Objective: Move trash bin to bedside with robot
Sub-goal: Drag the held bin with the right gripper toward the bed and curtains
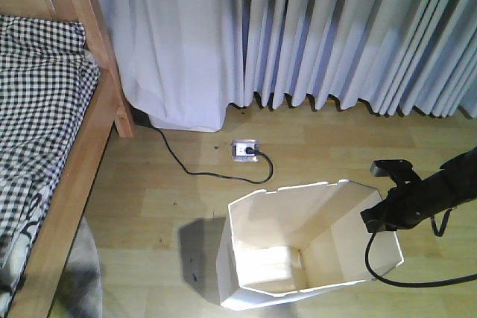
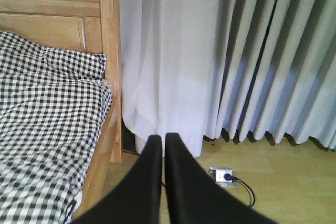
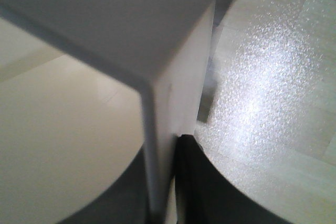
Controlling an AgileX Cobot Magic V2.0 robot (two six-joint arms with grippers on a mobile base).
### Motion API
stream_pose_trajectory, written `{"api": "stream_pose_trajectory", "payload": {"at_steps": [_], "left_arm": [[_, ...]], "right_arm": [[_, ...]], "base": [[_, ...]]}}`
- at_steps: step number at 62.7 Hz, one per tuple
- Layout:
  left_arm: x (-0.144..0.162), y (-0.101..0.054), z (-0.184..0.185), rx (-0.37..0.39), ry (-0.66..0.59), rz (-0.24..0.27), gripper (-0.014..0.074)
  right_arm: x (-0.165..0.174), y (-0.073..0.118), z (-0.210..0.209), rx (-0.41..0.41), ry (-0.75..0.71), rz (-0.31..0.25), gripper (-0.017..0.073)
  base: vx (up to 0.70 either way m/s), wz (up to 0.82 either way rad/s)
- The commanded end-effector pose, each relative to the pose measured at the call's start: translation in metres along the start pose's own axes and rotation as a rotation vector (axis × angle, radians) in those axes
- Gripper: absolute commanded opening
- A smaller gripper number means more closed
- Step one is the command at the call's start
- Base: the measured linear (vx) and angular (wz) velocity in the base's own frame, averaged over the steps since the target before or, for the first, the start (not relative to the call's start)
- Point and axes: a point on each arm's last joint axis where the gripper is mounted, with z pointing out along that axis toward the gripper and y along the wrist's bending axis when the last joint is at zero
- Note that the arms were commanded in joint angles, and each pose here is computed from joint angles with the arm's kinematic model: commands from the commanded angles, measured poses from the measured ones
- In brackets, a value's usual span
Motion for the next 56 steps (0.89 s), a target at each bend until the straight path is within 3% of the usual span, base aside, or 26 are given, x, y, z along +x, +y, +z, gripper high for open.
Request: {"api": "stream_pose_trajectory", "payload": {"at_steps": [1,56], "left_arm": [[-0.0007,0.0001,0.0005,0.004,-0.064,-0.010,-0.0006],[-0.0007,0.0001,0.0005,0.004,-0.064,-0.010,-0.0006]], "right_arm": [[-0.0155,0.0180,-0.0242,-0.145,-0.066,0.000,-0.0005],[-0.0155,0.0179,-0.0242,-0.144,-0.066,0.000,-0.0005]], "base": [[0.18,0.00],[0.16,-0.04]]}}
